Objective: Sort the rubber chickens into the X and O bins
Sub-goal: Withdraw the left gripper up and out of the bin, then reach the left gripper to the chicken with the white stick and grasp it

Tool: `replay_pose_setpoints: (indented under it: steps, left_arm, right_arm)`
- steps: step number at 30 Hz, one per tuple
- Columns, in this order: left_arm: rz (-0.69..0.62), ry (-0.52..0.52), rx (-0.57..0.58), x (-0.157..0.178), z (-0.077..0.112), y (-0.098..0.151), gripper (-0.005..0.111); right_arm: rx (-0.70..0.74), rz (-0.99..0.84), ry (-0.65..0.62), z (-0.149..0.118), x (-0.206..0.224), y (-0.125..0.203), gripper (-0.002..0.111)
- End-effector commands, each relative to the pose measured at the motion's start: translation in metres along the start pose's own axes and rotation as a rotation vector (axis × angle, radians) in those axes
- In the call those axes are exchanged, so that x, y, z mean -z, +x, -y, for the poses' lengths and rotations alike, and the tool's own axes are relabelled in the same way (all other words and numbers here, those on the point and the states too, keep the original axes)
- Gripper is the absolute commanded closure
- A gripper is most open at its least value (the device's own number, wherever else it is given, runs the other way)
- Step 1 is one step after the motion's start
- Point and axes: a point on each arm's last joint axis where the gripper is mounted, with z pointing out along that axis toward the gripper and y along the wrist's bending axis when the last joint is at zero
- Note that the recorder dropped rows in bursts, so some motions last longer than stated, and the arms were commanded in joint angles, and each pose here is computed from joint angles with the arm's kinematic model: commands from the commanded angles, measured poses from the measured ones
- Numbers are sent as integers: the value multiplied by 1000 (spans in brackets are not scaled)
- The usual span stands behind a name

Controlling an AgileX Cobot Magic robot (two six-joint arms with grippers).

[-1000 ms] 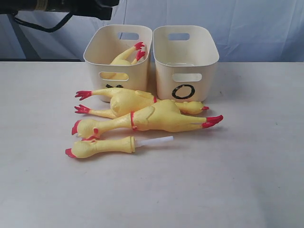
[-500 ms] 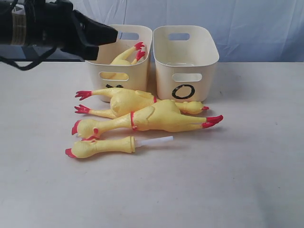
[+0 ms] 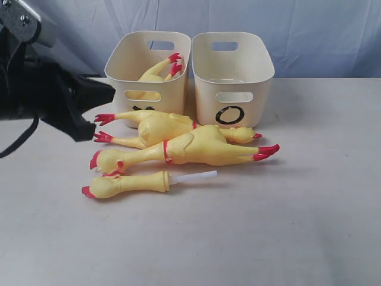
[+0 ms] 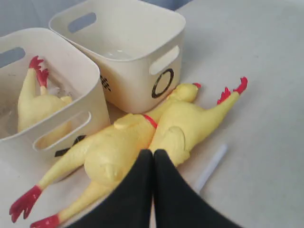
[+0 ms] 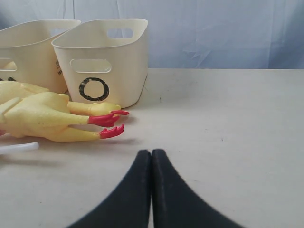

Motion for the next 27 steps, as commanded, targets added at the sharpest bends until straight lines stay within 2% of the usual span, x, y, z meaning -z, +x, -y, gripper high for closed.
replay_pose_setpoints:
  steps: [1, 6, 9, 16, 19, 25, 27]
  left_arm:
    - [-65, 23, -63, -1, 10, 28, 107]
    - [-178, -40, -98, -1, 12, 64, 107]
    - [-230, -78, -140, 0, 13, 77, 107]
    - [-294, -33, -284, -8, 25, 91, 103]
    - [-333, -20, -301, -15, 24, 98, 94]
    - [-407, 28, -356, -27, 22, 114, 58]
    - [-441, 10, -363, -30, 18, 119, 51]
  right_arm:
    - [5, 8, -4, 0, 0, 0, 109]
    - [5, 8, -4, 0, 0, 0, 109]
    - [5, 8, -4, 0, 0, 0, 109]
    - [5, 8, -4, 0, 0, 0, 109]
    - [5, 8, -4, 0, 0, 0, 109]
    - [5, 8, -4, 0, 0, 0, 109]
    - [5, 8, -4, 0, 0, 0, 109]
